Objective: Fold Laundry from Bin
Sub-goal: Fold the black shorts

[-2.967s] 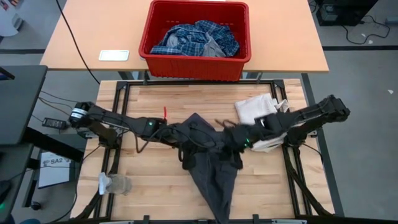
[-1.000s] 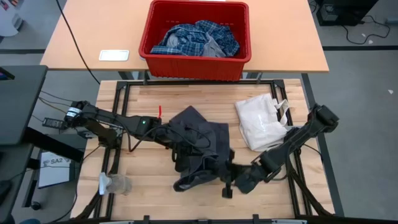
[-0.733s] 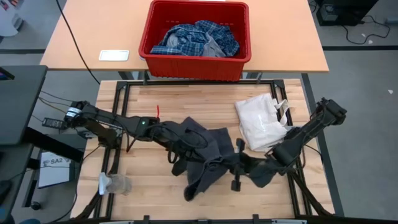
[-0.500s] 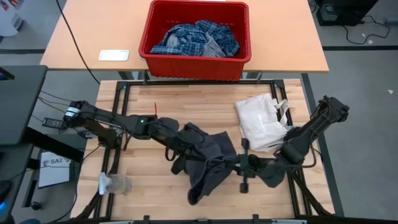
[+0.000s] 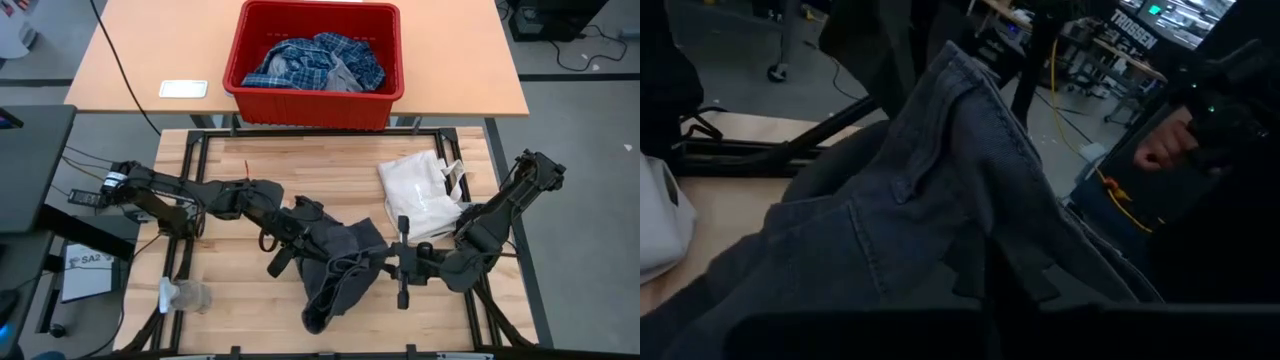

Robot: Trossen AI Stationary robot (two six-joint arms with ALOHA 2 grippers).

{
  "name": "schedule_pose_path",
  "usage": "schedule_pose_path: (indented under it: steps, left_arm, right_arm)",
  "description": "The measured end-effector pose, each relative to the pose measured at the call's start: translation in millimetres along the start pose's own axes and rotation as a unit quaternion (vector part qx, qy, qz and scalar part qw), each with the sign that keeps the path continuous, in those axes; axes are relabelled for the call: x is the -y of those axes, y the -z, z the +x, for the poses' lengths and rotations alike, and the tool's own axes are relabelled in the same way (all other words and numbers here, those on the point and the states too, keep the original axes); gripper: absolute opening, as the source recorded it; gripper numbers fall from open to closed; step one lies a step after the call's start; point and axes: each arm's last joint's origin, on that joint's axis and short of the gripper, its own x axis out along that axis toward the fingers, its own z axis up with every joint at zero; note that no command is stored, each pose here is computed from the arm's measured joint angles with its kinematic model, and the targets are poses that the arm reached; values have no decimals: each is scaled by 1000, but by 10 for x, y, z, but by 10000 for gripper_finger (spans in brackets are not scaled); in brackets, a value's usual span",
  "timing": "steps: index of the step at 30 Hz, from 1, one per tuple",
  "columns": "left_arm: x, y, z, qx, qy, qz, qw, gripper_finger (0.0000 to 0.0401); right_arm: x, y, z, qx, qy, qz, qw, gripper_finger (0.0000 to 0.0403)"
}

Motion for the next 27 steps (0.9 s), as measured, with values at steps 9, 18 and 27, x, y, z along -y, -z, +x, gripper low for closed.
schedule_pose_path:
  steps: [9, 18, 27]
  left_arm:
    - [-25, 50, 67, -14, 11, 2, 1000, 6]
    - [-33, 58, 70, -17, 10, 5, 1000, 6]
    - [-61, 87, 63, -33, -1, -28, 999, 6]
  right_arm:
    - [128, -83, 193, 29, 0, -32, 999, 128]
    - [178, -55, 382, 28, -60, -48, 997, 227]
    - [233, -2, 556, 19, -100, -62, 993, 251]
